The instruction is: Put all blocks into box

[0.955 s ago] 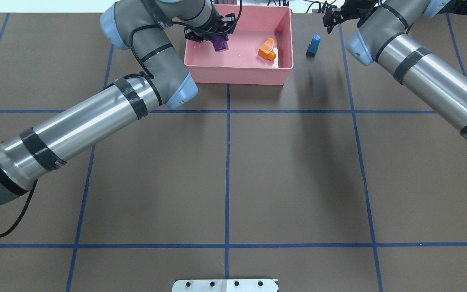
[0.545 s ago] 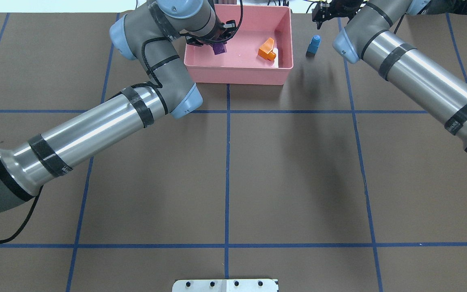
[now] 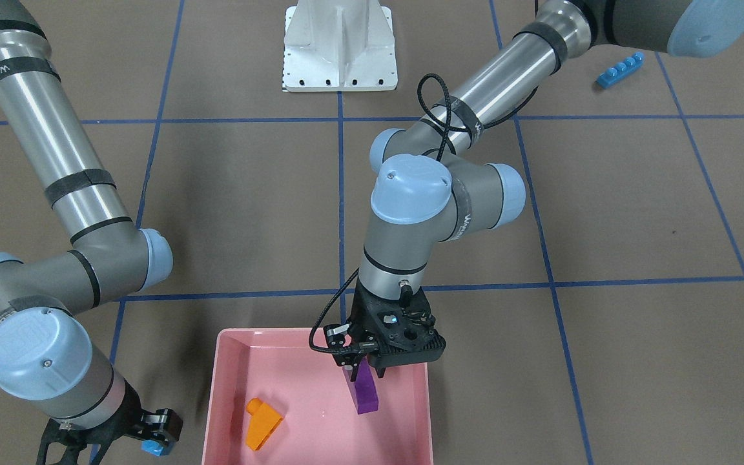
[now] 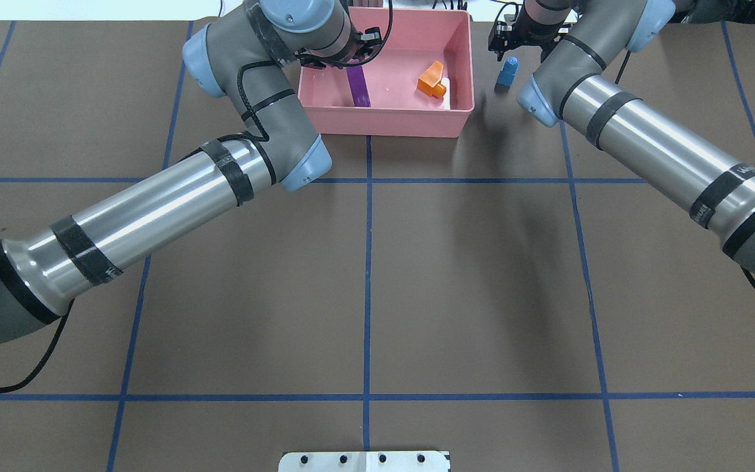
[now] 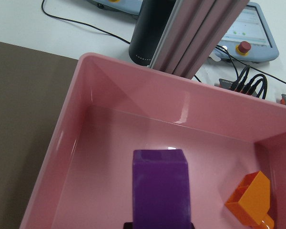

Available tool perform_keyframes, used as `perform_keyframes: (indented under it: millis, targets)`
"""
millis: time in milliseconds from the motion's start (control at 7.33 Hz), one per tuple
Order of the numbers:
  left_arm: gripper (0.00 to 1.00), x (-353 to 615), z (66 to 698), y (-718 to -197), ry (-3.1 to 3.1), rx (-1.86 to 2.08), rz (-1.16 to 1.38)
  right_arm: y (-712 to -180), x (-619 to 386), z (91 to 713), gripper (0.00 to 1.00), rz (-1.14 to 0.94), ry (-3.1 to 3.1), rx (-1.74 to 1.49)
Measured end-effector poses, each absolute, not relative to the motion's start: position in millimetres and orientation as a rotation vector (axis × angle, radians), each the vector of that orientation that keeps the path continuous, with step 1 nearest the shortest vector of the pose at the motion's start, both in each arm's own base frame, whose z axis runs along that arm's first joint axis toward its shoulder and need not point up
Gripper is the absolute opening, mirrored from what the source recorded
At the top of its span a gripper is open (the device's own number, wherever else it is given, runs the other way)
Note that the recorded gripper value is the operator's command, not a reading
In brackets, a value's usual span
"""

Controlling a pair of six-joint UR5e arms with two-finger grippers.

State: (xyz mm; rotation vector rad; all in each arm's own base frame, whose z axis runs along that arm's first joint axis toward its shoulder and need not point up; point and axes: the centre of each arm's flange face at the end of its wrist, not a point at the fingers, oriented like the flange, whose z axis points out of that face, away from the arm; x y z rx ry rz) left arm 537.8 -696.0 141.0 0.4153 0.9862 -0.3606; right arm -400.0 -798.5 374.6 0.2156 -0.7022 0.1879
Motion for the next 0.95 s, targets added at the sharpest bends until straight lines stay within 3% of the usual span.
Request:
perform_keyframes:
  millis: [682, 955]
  targets:
    - [1.00, 538, 139, -695, 0.986, 0.419, -0.358, -794, -428, 383, 0.81, 0.170, -0.687, 0.255]
    - [1.00, 538, 138, -695, 0.986, 0.419, -0.357, -793, -434, 393, 0.72, 0.169, -0.675, 0.273]
